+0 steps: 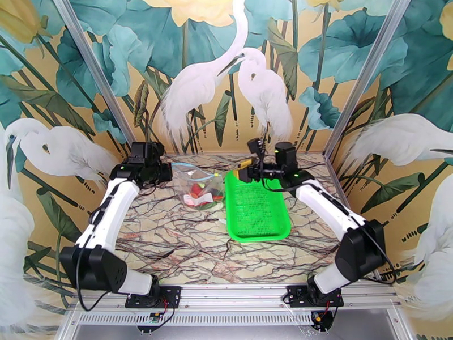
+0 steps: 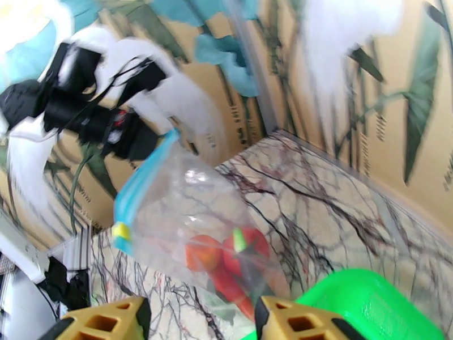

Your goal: Place the food in the zip-top bag and seal the zipper

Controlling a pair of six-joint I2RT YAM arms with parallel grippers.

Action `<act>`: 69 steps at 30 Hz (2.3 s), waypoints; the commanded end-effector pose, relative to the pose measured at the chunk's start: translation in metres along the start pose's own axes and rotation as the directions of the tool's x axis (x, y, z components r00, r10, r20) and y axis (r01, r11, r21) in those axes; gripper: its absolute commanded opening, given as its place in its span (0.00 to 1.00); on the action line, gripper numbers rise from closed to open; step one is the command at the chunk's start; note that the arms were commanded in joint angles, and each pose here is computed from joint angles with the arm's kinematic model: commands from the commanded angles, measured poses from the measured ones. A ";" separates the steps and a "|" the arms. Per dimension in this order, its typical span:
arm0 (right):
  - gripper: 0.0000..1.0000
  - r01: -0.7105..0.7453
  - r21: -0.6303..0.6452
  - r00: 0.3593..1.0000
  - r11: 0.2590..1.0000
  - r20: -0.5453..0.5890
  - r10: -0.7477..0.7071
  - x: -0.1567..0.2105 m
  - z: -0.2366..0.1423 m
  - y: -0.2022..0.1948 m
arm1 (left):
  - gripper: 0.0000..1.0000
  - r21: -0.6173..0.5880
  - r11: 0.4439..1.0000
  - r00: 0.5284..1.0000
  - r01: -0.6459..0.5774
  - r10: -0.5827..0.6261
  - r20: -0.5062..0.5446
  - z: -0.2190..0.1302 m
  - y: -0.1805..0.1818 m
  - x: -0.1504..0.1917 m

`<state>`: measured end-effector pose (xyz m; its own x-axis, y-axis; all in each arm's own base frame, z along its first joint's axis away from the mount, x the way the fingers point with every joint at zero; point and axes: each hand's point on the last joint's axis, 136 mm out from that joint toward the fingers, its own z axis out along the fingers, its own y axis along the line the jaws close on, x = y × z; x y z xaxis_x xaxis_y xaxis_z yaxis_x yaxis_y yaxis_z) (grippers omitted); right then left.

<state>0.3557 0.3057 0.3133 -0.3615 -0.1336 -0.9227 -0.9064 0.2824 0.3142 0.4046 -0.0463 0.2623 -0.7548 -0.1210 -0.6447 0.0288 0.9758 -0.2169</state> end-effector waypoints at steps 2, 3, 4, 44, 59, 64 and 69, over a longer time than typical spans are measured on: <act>0.55 0.149 -0.071 0.987 0.986 -0.049 -0.153 0.015 0.008 0.033 | 0.00 0.049 0.998 0.999 0.027 -0.026 -0.019 0.001 -0.008 -0.005; 0.55 0.153 -0.073 0.987 0.985 -0.042 -0.156 0.019 0.008 0.035 | 0.00 0.051 0.998 1.000 0.025 -0.024 -0.018 0.001 -0.009 -0.006; 0.53 0.146 -0.071 0.988 0.987 -0.037 -0.149 0.021 0.009 0.035 | 0.00 0.051 0.998 1.000 0.024 -0.023 -0.018 0.001 -0.008 -0.006; 0.45 0.238 0.086 0.971 0.968 -0.014 -0.237 0.007 0.052 -0.001 | 0.00 0.084 0.996 0.997 -0.010 0.016 -0.069 0.011 -0.009 -0.016; 0.03 0.210 -0.062 0.977 0.976 -0.020 -0.212 -0.001 0.069 0.009 | 0.00 0.094 0.996 0.996 0.005 0.003 -0.086 0.013 -0.010 -0.014; 0.00 0.213 -0.109 0.977 0.971 0.005 -0.214 -0.013 0.057 0.029 | 0.00 0.070 0.997 0.994 0.022 -0.014 -0.108 0.011 -0.005 -0.010; 0.00 0.095 -0.242 0.995 0.966 0.020 -0.093 -0.033 0.036 0.045 | 0.00 0.058 0.998 0.991 0.035 -0.027 -0.130 -0.002 -0.004 -0.005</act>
<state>0.3518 0.3658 0.3052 -0.2421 -0.1969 -0.9501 -0.9659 0.1410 0.2169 0.4155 -0.0526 0.2640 -0.8192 -0.1072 -0.5634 0.0621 0.9600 -0.2729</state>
